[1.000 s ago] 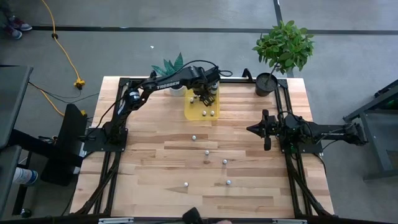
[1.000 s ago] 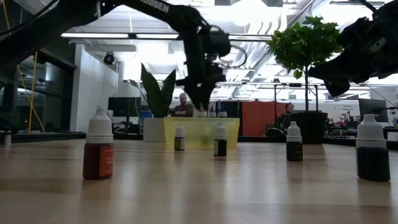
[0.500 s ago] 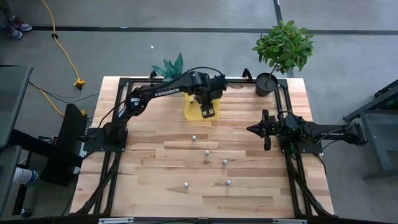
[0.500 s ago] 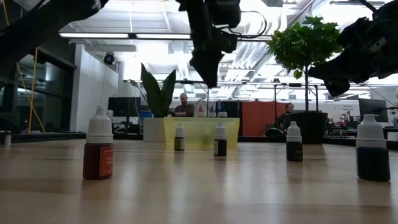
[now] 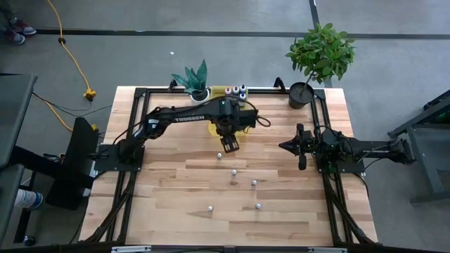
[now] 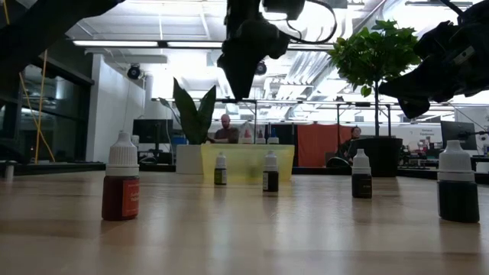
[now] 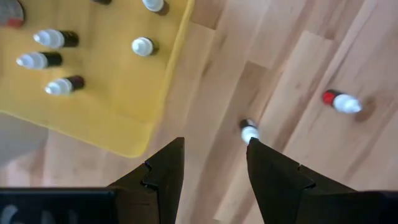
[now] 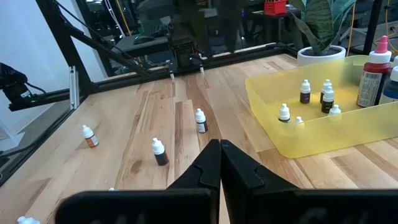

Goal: Pick & Place food coloring
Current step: Put the small light green food coloring bottle into the yellow bin

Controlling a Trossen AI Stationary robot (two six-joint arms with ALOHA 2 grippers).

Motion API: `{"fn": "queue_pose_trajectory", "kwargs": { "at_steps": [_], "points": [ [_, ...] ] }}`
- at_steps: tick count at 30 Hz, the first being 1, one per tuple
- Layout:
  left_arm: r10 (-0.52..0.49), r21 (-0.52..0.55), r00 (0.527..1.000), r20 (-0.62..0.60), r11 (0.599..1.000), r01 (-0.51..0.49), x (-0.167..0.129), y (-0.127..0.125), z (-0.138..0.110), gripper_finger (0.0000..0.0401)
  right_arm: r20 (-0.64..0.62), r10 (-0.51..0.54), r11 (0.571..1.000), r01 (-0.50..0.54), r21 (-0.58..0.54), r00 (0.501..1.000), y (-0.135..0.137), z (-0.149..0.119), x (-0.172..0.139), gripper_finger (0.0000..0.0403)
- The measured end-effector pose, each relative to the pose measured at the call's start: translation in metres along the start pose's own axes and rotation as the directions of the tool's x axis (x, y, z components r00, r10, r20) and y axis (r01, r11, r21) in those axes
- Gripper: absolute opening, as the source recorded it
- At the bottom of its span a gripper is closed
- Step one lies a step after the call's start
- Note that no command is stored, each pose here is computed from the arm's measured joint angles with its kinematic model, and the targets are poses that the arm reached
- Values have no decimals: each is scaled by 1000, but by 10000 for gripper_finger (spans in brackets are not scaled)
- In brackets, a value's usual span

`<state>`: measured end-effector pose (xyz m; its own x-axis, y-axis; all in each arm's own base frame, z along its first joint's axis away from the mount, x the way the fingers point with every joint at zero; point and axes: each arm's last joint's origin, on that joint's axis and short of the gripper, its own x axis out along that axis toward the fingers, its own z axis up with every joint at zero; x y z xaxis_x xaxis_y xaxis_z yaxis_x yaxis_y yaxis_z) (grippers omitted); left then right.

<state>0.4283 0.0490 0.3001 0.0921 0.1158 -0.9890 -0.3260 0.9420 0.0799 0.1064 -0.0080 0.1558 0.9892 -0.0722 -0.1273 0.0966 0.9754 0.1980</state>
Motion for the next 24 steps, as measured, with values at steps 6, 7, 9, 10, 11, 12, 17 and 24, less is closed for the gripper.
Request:
{"fn": "queue_pose_trajectory", "kwargs": {
  "at_steps": [6, 7, 9, 10, 11, 12, 17, 24],
  "points": [
    [-8, -66, 1000, 5, 998, 8, -3, -26, -6, 163, 0, 0, 1000, 0, 0, 1000, 0, 0, 0, 0],
    [-9, -62, 1000, 4, 998, 9, -3, -31, -8, 163, 0, 0, 1000, 0, 0, 1000, 0, 0, 0, 0],
    [-8, -50, 1000, -7, 999, 8, -2, -40, -12, 163, 0, 0, 1000, 0, 0, 1000, 0, 0, 0, 0],
    [-5, -41, 1000, -16, 999, 4, -1, -44, -16, 163, 0, 0, 1000, 0, 0, 1000, 0, 0, 0, 0],
    [2, -33, 1000, -25, 999, -3, -1, -48, -20, 163, 0, 0, 1000, 0, 0, 1000, 0, 0, 0, 0],
    [10, -24, 999, -33, 1000, -11, -1, -50, -24, 163, 0, 0, 1000, 0, 0, 1000, 0, 0, 0, 0],
    [86, -25, 994, -61, 996, -88, -1, -54, -46, 163, 0, 0, 1000, 0, 0, 1000, 0, 0, 0, 0],
    [91, -127, 996, -20, 988, -93, 10, -54, -61, 163, 0, 0, 1000, 0, 0, 1000, 0, 0, 0, 0]
  ]
}}
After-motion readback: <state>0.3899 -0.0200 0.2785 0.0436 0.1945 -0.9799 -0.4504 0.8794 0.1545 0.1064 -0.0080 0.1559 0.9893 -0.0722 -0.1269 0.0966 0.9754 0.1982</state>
